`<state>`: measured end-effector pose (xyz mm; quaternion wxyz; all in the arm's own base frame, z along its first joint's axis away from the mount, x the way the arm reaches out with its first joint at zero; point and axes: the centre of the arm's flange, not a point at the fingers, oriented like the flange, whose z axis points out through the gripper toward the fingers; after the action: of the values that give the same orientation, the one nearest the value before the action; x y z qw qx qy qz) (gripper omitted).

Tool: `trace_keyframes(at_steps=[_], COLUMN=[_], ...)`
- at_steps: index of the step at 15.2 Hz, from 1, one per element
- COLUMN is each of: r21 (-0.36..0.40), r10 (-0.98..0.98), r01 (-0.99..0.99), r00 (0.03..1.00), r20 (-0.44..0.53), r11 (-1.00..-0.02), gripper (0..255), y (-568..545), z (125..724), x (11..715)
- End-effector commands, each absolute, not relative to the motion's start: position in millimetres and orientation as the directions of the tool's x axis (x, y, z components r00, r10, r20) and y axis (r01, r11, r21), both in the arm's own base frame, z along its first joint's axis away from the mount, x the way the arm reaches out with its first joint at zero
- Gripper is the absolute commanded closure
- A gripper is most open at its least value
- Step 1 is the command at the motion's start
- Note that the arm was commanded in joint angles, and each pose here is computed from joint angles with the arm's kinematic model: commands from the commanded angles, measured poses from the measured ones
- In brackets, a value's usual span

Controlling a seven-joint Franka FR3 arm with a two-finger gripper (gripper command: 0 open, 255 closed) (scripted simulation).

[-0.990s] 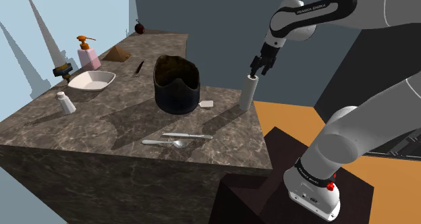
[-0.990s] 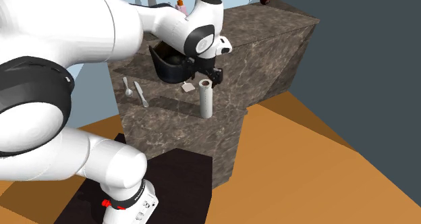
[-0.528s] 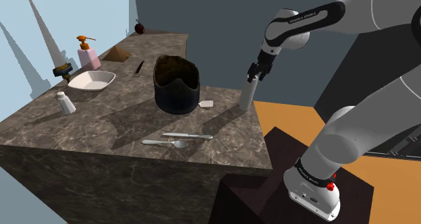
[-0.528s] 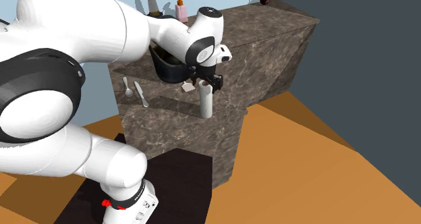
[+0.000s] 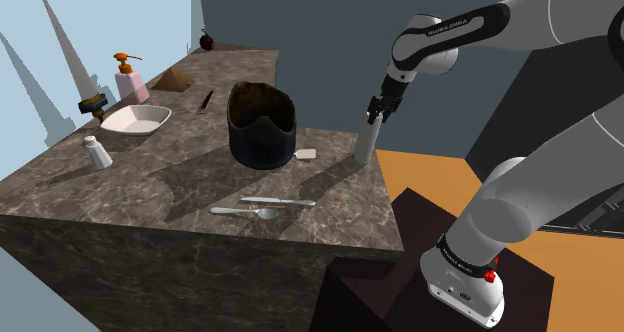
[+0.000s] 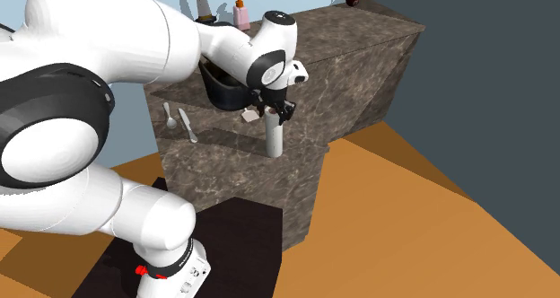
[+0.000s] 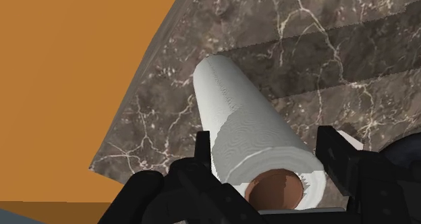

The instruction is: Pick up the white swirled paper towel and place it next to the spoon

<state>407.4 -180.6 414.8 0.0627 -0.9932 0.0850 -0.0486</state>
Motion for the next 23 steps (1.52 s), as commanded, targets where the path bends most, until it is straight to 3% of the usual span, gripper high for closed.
trace_keyframes(at_steps=[1,9,23], r21=[-0.133,-0.133,-0.133], r10=[-0.175,-0.175,-0.175], r01=[-0.163,-0.163,-0.163], r00=[0.981,0.981,0.981], r20=[0.085,0.085,0.085], r11=[-0.978,-0.978,-0.978], gripper=[255,255,255], y=[-180,-180,-180], z=[414,414,488], x=[407,407,407])
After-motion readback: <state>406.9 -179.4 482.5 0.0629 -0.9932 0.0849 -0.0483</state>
